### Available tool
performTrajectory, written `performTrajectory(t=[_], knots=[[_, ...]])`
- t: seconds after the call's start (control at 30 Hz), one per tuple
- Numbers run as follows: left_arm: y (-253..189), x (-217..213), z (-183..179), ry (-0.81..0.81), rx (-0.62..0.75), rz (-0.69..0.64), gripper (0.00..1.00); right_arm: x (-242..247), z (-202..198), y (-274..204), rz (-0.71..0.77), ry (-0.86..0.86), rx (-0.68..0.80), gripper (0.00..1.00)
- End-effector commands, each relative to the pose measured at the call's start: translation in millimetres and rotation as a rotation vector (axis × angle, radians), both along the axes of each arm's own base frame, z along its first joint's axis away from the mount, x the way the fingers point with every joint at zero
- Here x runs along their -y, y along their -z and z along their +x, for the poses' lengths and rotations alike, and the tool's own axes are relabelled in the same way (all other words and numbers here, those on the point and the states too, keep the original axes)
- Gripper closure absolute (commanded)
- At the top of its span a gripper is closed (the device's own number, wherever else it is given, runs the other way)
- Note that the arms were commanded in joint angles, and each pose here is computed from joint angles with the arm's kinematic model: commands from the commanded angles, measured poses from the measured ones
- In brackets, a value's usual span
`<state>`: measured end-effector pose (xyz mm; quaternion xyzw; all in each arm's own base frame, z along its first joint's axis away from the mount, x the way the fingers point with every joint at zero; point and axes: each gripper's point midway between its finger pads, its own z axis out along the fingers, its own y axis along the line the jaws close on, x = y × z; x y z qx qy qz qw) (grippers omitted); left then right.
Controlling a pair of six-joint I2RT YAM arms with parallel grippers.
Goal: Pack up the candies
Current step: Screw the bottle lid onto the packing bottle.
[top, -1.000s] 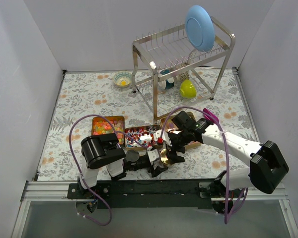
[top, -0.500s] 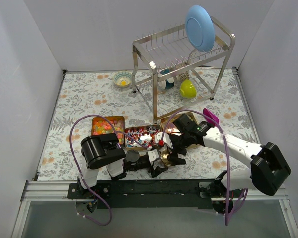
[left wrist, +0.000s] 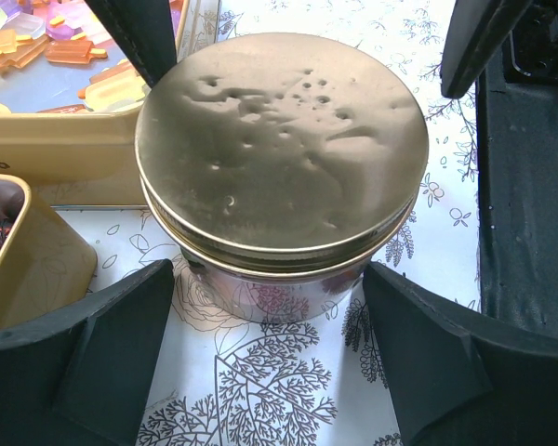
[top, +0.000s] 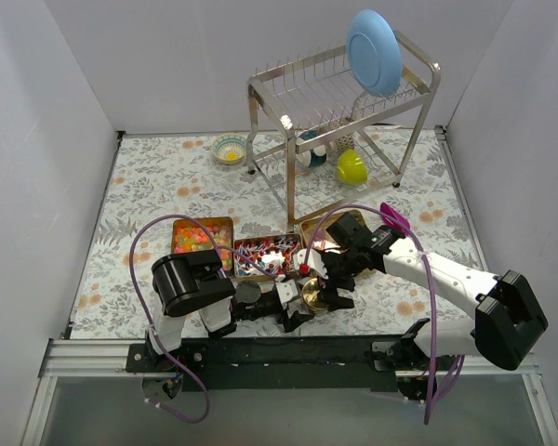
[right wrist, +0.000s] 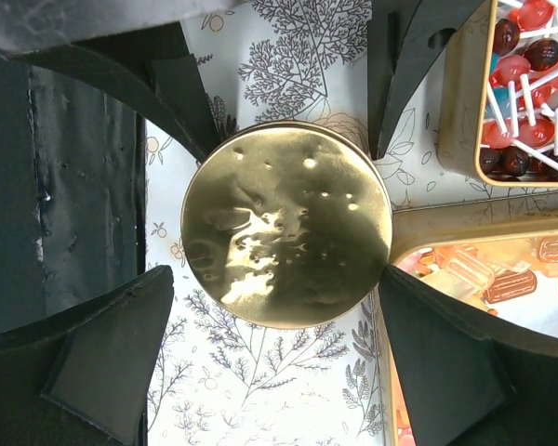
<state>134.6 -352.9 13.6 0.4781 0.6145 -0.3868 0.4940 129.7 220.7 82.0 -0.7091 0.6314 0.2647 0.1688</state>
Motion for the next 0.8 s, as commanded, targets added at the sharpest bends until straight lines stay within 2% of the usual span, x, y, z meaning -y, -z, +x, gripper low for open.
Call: performTrajectory(t=[0.0,0.27,0.57,0.7,0.73,0.77], knots=[[-26,-8,-4,0.011,0.140,-0.118,0.17,11,6,-5,-0.045,0.007,0.040,0.02],[-25,-7,-6,0.023,0.130,-0.119,0.17,44,11,3,-0.150,0.070,0.031,0.02],[-28,-2,-6,0.036,0.163,-0.137,0.14,29,43,-30,-0.051,0.147,0.134,0.03],[-27,6,-8,0.068,0.163,-0.150,0.13,4,60,-63,0.084,0.160,0.196,0.10],[-28,9,-9,0.076,0.163,-0.156,0.13,-3,57,-70,0.124,0.149,0.175,0.19],[-28,11,-9,0.077,0.163,-0.160,0.13,-8,55,-72,0.142,0.140,0.155,0.23]])
